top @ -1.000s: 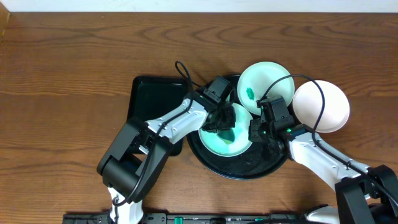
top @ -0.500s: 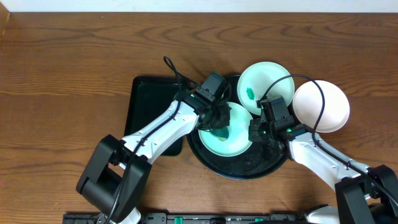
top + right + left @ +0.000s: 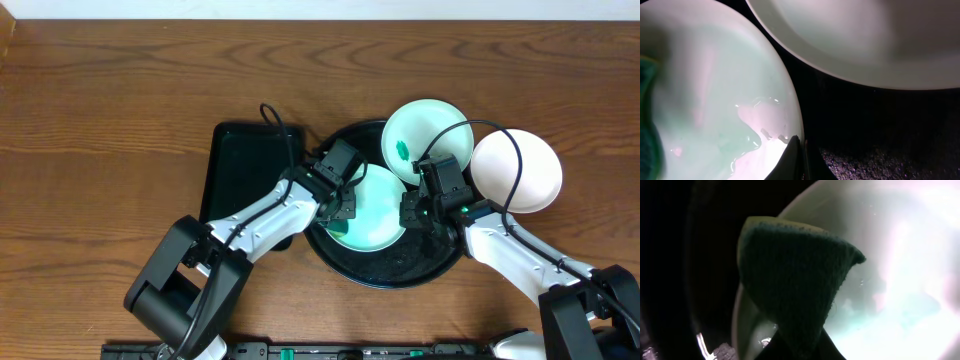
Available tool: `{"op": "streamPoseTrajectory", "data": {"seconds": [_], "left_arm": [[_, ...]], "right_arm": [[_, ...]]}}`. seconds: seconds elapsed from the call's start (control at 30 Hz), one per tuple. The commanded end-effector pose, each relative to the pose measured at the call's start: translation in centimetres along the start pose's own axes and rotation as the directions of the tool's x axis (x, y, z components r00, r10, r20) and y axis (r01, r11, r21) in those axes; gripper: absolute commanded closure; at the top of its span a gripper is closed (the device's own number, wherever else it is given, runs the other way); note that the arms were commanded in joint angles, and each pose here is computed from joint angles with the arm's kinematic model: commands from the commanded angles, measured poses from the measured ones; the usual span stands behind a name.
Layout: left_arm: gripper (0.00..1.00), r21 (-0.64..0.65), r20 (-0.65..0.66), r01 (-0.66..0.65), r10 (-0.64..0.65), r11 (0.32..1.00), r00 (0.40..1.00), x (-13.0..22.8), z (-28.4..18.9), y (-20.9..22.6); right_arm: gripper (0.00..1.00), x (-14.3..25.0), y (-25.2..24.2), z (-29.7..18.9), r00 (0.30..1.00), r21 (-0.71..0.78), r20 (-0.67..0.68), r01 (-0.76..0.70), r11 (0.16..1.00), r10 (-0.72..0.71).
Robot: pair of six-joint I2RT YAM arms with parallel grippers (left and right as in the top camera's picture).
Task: Clean dirty plates on tray and stack at the side
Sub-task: 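Continue scrubbing the tilted green plate with the left gripper's sponge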
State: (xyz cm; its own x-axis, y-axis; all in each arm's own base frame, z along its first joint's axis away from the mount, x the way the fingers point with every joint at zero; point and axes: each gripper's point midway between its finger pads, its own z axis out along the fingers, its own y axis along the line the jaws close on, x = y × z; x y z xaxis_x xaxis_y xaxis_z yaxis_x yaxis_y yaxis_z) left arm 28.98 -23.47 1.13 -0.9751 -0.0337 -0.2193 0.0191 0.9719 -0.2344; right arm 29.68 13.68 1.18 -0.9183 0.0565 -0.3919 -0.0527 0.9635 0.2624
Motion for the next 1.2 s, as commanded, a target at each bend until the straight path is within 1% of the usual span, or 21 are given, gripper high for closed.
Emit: {"op": "streamPoseTrajectory", "data": {"seconds": [0.0,0.1,0.23,0.33,0.57,0.73,0.83,0.9,1.07,1.17], "left_arm": [[0.93,0.031,-0.076,0.035,-0.033,0.999,0.997,2.2,1.0,0.2],[0.92,0.092,-0.109,0.073,-0.063,0.993,0.992,2.7,1.1,-0.9],[0.93,0.221,-0.133,0.074,-0.046,0.973,0.990,2.6,0.7,-3.5],[0.93,0.295,-0.128,0.066,-0.029,0.953,0.991,2.2,0.3,-5.0],[0.92,0.349,-0.078,0.079,-0.055,0.934,0.995,0.6,-0.4,-6.2],[0.93,0.397,0.020,0.028,-0.039,0.917,0.999,-2.1,-3.4,-6.5],[0.92,0.380,0.093,-0.001,-0.037,0.925,0.995,-3.4,-5.0,-5.9],[0.92,0.331,0.134,-0.014,-0.032,0.944,0.990,-3.9,-5.1,-5.1],[0.93,0.191,0.138,0.013,-0.040,0.981,0.990,-3.1,-3.9,-2.2],[0.92,0.158,0.119,0.022,-0.041,0.987,0.992,-2.3,-3.1,-1.2]], "right_arm": [[0.99,0.7,1.2,-0.1,1.000,-0.062,-0.030,0.001,0.998,-0.003],[0.99,0.7,1.2,-0.1,1.000,-0.062,-0.030,0.001,0.998,-0.003],[0.99,0.7,1.2,-0.1,1.000,-0.062,-0.030,0.001,0.998,-0.003],[0.99,0.7,1.2,-0.1,1.000,-0.062,-0.030,0.001,0.998,-0.003],[0.99,0.7,1.2,-0.1,1.000,-0.062,-0.030,0.001,0.998,-0.003],[0.99,0.7,1.2,-0.1,1.000,-0.063,-0.030,0.001,0.998,-0.003],[0.99,0.7,1.2,-0.1,1.000,-0.063,-0.030,0.001,0.998,-0.003],[0.99,0.7,1.2,-0.1,1.000,-0.066,-0.031,0.001,0.998,-0.003],[0.99,0.8,1.2,-0.1,1.000,-0.066,-0.031,0.001,0.998,-0.003],[0.99,0.8,1.2,-0.1,1.000,-0.066,-0.031,0.001,0.998,-0.003]]}}
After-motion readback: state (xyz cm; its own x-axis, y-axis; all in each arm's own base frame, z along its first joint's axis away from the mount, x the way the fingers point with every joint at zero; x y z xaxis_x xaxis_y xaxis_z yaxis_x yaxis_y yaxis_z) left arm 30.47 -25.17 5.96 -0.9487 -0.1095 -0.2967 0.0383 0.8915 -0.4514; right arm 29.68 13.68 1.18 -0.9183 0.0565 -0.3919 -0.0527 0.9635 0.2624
